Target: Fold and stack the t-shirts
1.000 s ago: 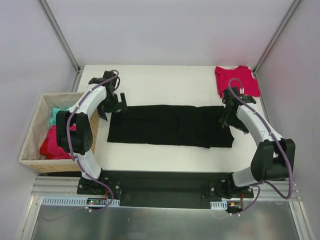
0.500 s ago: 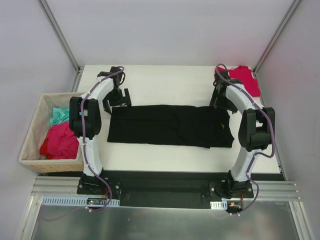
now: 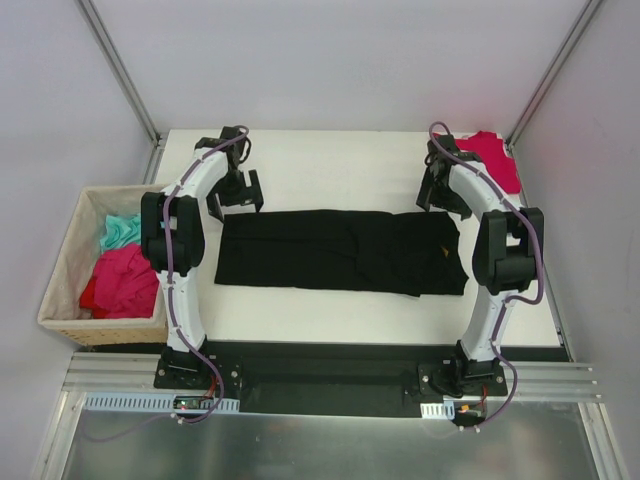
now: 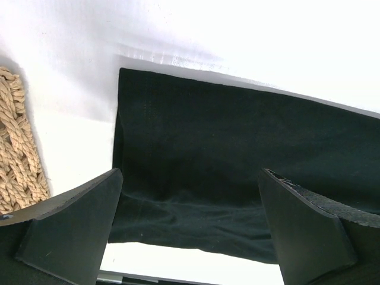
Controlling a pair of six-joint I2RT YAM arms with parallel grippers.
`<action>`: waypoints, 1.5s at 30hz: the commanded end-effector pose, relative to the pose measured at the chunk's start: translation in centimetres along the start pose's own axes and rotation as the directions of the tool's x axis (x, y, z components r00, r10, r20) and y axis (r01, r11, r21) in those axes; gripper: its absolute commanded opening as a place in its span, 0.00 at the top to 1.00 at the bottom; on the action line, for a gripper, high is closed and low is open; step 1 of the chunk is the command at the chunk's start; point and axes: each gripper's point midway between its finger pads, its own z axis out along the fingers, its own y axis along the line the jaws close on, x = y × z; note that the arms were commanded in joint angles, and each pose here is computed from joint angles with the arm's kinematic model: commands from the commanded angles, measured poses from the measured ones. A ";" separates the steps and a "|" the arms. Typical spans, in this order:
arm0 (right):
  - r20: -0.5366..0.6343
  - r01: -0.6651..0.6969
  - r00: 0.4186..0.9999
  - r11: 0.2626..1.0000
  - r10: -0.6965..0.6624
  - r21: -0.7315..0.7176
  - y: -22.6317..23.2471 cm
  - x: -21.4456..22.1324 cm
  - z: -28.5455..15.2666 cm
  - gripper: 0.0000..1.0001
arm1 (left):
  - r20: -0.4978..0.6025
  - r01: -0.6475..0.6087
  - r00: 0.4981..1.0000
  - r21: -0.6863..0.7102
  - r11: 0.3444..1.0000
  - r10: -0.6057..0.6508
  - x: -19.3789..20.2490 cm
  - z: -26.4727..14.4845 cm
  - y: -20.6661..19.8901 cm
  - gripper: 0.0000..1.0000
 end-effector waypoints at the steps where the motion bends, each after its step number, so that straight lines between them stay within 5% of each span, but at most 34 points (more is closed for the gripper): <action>1: 0.005 -0.002 1.000 1.000 0.002 -0.001 -0.1 -1.0 0.1 0.03 | 0.007 0.011 1.000 -0.034 0.999 -0.011 -0.4 -0.5 0.8 0.01; 11: -0.022 -0.002 1.000 1.000 0.001 -0.031 0.6 -0.3 0.4 0.03 | -0.002 0.056 0.998 0.045 0.997 -0.056 -1.5 -0.3 -1.4 0.01; 23: -0.021 0.074 0.997 0.995 -0.075 -0.063 3.0 -0.1 0.3 0.02 | -0.002 -0.080 0.997 0.229 0.970 0.083 1.3 -3.6 -6.4 0.01; 34: -0.025 0.102 0.994 0.992 -0.104 -0.068 3.7 0.8 0.4 0.02 | 0.048 -0.312 0.942 0.496 0.810 0.333 7.2 -8.3 -14.4 0.01; 45: 0.000 0.101 0.995 0.992 -0.101 -0.076 3.7 0.4 -0.6 0.02 | 0.057 -0.464 0.877 0.360 0.809 0.477 7.1 -3.2 -16.9 0.01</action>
